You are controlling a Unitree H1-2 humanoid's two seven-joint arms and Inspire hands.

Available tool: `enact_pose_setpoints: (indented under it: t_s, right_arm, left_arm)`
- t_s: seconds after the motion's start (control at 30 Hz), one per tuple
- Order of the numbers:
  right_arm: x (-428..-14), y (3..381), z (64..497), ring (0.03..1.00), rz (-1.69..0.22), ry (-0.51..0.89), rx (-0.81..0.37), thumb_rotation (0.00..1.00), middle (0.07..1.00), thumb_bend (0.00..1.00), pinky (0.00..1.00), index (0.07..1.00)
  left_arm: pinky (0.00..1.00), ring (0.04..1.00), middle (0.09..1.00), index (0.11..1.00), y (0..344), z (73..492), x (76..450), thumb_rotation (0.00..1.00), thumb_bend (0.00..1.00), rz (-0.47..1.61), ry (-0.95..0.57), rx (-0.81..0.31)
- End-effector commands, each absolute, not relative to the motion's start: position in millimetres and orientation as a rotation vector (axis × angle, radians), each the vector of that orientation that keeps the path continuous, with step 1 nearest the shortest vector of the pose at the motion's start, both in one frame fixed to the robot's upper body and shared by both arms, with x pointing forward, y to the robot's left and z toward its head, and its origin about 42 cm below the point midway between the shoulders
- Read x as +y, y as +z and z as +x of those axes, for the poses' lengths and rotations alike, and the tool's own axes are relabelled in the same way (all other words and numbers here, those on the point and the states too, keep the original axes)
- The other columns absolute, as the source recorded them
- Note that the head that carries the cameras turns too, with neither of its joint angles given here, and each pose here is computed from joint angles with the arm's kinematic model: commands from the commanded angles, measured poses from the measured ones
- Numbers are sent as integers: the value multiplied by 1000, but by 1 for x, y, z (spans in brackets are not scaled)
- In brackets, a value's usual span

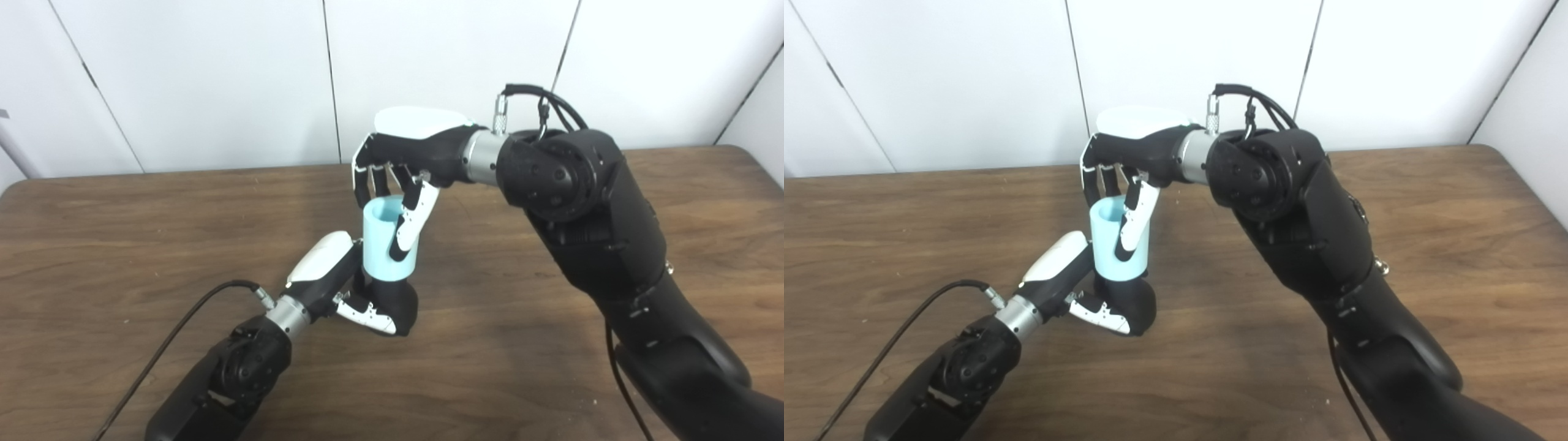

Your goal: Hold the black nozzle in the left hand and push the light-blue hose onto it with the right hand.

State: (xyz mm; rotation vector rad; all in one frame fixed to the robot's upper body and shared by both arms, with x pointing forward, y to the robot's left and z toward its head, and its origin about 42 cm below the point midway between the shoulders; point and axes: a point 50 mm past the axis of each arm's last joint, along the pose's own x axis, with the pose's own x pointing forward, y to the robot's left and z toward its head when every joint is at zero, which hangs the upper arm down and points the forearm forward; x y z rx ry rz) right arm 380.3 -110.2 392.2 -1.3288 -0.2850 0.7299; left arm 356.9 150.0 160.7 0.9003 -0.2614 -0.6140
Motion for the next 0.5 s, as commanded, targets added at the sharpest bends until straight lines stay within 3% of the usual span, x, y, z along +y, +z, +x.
enact_pose_setpoints:
  t_s: [0.0,0.27,0.47]
  right_arm:
    - [-110,403,373,266,-1372,696,-345,0,409,524,175,515]
    - [-110,395,359,249,-1503,643,-440,0,401,523,160,508]
    - [-104,385,347,139,-1615,579,-533,0,424,530,57,474]
  left_arm:
    - [265,323,372,474,94,328,169,88,515,1033,-746,64]
    - [256,316,369,474,93,328,170,88,515,1030,-746,63]
    - [257,317,370,474,93,327,170,88,515,1033,-749,63]
